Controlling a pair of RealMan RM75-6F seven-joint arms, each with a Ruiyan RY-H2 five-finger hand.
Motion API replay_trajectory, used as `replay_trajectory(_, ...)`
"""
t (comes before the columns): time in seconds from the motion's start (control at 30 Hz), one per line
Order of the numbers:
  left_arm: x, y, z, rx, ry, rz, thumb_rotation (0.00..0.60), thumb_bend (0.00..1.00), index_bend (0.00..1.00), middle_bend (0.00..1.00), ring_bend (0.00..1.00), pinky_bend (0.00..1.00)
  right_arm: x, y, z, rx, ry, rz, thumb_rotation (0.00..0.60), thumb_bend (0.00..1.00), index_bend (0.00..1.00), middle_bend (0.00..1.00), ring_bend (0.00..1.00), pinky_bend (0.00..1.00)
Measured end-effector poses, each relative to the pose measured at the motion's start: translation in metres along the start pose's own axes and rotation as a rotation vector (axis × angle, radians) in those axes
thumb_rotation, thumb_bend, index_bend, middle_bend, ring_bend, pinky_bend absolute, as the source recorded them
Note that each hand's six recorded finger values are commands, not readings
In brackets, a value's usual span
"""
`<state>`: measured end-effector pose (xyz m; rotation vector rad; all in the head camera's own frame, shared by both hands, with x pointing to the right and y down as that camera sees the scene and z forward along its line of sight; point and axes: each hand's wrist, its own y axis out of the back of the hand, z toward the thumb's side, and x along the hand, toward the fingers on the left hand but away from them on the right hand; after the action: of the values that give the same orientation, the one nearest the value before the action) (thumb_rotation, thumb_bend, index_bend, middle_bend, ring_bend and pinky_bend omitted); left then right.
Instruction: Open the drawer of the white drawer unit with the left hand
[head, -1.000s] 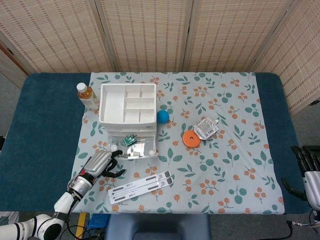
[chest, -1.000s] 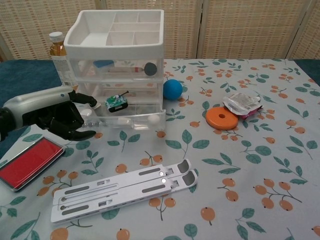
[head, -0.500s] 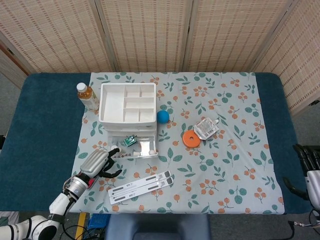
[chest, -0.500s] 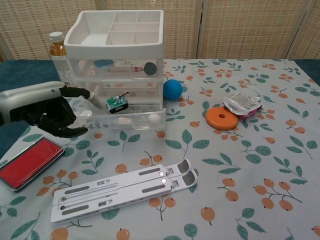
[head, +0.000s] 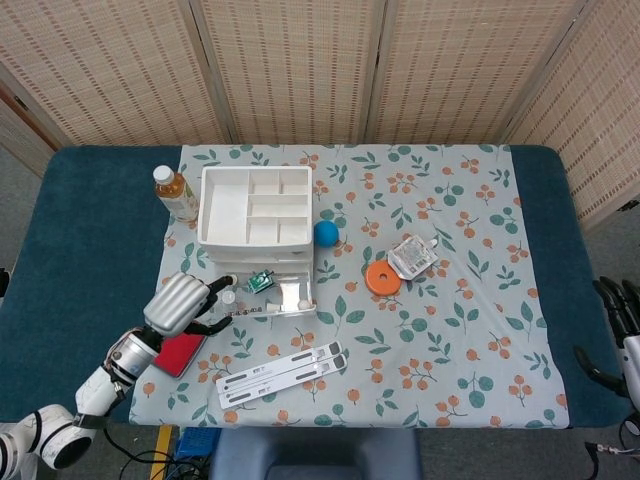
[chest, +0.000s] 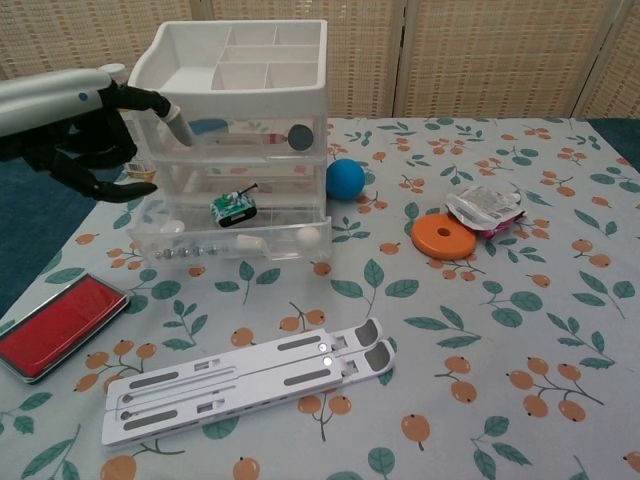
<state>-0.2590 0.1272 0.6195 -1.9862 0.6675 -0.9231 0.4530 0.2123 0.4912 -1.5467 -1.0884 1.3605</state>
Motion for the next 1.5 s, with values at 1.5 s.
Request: replay_trajectory(1.5,0.082,-0.051,0.020,0.833,-0.382,0.075,0.600,0.26,0.32,0.93,1.00,1.00,0.010,-0.009,-0.008,-0.006,-0.045,0.031,0.600,0.31,0.01,0.06,0.00,0.05)
